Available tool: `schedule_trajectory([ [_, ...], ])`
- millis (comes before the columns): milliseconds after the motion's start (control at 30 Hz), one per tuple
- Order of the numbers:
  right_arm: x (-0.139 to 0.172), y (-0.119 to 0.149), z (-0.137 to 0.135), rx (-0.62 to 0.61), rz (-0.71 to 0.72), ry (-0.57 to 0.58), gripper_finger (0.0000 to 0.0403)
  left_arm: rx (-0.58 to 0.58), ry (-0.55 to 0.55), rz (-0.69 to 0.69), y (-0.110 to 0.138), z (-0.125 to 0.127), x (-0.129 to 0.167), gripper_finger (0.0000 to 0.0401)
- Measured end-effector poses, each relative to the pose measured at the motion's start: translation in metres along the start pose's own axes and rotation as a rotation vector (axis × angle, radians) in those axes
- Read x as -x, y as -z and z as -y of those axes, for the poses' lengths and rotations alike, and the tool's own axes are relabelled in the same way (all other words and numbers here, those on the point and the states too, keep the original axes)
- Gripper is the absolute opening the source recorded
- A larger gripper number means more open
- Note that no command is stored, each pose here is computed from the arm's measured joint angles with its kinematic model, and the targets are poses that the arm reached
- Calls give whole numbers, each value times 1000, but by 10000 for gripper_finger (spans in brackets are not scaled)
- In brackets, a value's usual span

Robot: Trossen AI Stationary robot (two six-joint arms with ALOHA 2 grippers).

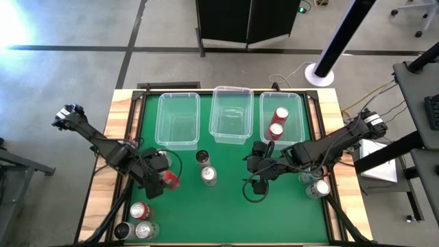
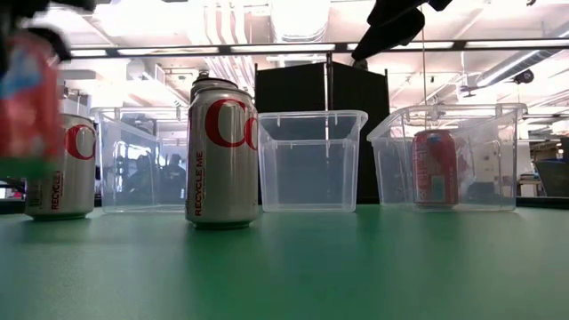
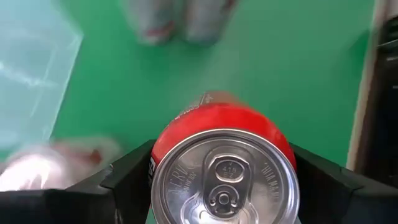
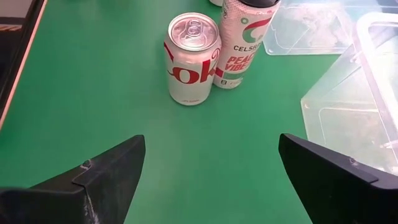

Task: Sort soda cans
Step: Put the top orange soda can into the left transparent bin

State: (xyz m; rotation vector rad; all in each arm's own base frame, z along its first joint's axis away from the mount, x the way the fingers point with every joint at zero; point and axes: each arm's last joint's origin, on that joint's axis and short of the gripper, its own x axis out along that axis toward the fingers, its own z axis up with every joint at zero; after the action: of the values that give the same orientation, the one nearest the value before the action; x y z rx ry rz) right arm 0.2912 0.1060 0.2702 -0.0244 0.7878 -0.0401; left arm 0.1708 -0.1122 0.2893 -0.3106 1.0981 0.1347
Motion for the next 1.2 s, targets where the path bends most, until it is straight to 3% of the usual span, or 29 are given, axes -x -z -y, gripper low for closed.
schedule_trajectory([
  [267, 4, 0, -5, -2, -5, -11, 364, -226, 47, 14, -49, 58, 1, 281],
  [500, 5, 10, -17, -17, -41, -21, 364, -384, 22, -103, -71, 101, -49, 281],
  [833, -17, 29, -59, 35, -108, -12, 364, -491, 20, -65, -113, 136, -102, 281],
  [1200, -13, 25, -99, 146, -125, -154, 364, -578, -1, -14, -139, 151, -157, 281],
])
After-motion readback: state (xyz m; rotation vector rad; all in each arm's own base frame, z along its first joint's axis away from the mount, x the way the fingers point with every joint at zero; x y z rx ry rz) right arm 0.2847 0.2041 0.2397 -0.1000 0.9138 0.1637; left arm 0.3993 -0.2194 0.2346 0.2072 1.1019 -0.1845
